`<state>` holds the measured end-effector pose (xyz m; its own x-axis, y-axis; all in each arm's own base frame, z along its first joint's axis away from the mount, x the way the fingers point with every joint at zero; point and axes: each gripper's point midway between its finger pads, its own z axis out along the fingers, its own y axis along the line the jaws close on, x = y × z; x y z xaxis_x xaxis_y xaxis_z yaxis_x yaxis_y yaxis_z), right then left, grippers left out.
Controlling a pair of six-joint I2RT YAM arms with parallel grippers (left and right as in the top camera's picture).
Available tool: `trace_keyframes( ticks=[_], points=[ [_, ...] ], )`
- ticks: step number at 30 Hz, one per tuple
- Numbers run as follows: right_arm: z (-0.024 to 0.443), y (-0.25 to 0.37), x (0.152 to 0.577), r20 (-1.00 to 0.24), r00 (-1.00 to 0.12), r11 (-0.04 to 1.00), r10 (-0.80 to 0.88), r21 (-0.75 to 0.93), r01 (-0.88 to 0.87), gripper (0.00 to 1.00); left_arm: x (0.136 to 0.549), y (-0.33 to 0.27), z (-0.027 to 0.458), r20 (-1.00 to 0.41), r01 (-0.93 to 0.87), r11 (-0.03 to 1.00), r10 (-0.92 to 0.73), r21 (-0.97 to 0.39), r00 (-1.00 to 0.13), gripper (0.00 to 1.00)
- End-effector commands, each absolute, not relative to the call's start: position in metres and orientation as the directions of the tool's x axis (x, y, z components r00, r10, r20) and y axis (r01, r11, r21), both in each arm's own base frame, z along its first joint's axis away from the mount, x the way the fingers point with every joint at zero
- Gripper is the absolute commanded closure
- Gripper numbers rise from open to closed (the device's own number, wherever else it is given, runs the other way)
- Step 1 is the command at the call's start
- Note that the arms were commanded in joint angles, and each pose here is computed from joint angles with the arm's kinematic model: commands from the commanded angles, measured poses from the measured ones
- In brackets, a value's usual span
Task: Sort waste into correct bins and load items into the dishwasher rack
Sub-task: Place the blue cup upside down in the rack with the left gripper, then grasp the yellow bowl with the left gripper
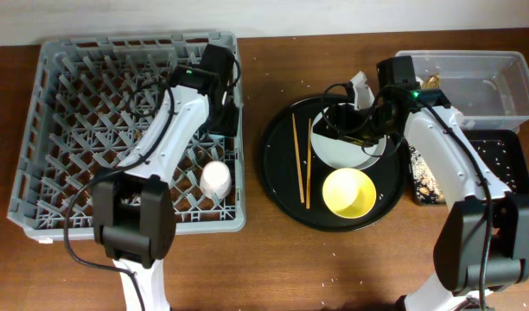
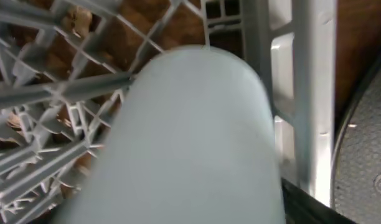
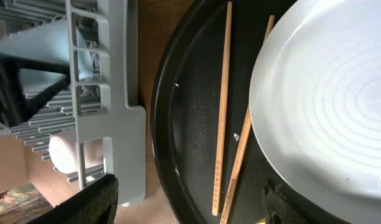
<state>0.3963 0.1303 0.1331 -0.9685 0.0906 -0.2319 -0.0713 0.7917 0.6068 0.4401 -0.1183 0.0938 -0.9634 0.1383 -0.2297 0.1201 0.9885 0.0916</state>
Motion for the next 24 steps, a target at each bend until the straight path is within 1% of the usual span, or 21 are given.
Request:
trace_keyframes(
  ticks=[1,2,4,5,6,8,9,10,11,13,14,15,16,17,19,21,22,23,24],
  points=[
    [0.129,0.127,0.396,-0.234,-0.969,0.801,0.083,0.594,-0.074,0.26,0.441,-0.123,0.086,-0.209,0.122,0.99,0.134,0.071,-0.969,0.16],
    [0.131,0.127,0.397,-0.238,-0.968,0.801,0.084,0.594,-0.076,0.25,0.441,-0.123,0.089,-0.209,0.122,0.99,0.134,0.067,-0.969,0.13],
    [0.146,0.124,0.402,-0.268,-0.959,0.798,0.093,0.596,-0.089,0.25,0.443,-0.124,0.102,-0.215,0.122,0.99,0.133,0.063,-0.967,0.13],
    [0.17,0.116,0.405,-0.312,-0.944,0.799,0.109,0.592,-0.104,0.25,0.445,-0.125,0.116,-0.226,0.122,0.991,0.132,0.061,-0.965,0.14],
    [0.202,0.104,0.403,-0.378,-0.919,0.809,0.113,0.572,-0.135,0.26,0.448,-0.127,0.145,-0.253,0.122,0.991,0.131,0.048,-0.959,0.13],
    [0.232,0.076,0.392,-0.438,-0.885,0.857,0.159,0.507,-0.097,0.26,0.447,-0.144,0.176,-0.282,0.148,0.988,0.131,-0.039,-0.95,0.13],
    [0.247,0.047,0.378,-0.466,-0.86,0.897,0.208,0.441,-0.022,0.25,0.442,-0.171,0.193,-0.297,0.196,0.967,0.14,-0.165,-0.945,0.13],
    [0.253,0.018,0.363,-0.456,-0.843,0.916,0.284,0.39,0.097,0.25,0.433,-0.199,0.196,-0.289,0.246,0.932,0.165,-0.268,-0.943,0.14],
    [0.254,0.004,0.355,-0.45,-0.836,0.918,0.313,0.368,0.145,0.22,0.425,-0.216,0.195,-0.276,0.275,0.912,0.192,-0.305,-0.942,0.17],
    [0.242,-0.023,0.34,-0.383,-0.84,0.902,0.383,0.35,0.252,0.21,0.405,-0.254,0.193,-0.26,0.317,0.894,0.239,-0.318,-0.935,0.17],
    [0.237,-0.029,0.338,-0.361,-0.843,0.896,0.399,0.348,0.275,0.21,0.396,-0.274,0.193,-0.269,0.35,0.88,0.269,-0.322,-0.925,0.18],
    [0.235,-0.029,0.338,-0.351,-0.846,0.895,0.401,0.348,0.28,0.21,0.387,-0.297,0.189,-0.276,0.38,0.867,0.298,-0.323,-0.914,0.18],
    [0.234,-0.029,0.336,-0.344,-0.849,0.894,0.401,0.347,0.283,0.21,0.377,-0.322,0.181,-0.28,0.426,0.845,0.345,-0.324,-0.896,0.22],
    [0.233,-0.03,0.335,-0.34,-0.852,0.897,0.399,0.339,0.285,0.21,0.368,-0.339,0.167,-0.258,0.439,0.839,0.369,-0.322,-0.893,0.24],
    [0.229,-0.035,0.33,-0.329,-0.855,0.902,0.402,0.301,0.308,0.21,0.342,-0.369,0.12,-0.142,0.421,0.849,0.397,-0.319,-0.907,0.29],
    [0.229,-0.035,0.329,-0.326,-0.856,0.903,0.402,0.299,0.31,0.21,0.319,-0.387,0.077,-0.057,0.45,0.843,0.455,-0.295,-0.889,0.3],
    [0.228,-0.035,0.329,-0.325,-0.856,0.902,0.402,0.299,0.31,0.21,0.315,-0.39,0.067,-0.037,0.454,0.843,0.464,-0.289,-0.885,0.33],
    [0.228,-0.035,0.328,-0.323,-0.857,0.902,0.402,0.298,0.311,0.21,0.308,-0.392,0.05,-0.002,0.458,0.844,0.476,-0.278,-0.879,0.39],
    [0.228,-0.035,0.328,-0.323,-0.857,0.902,0.402,0.298,0.311,0.21,0.305,-0.391,0.037,0.025,0.455,0.849,0.478,-0.269,-0.878,0.48]
  ],
)
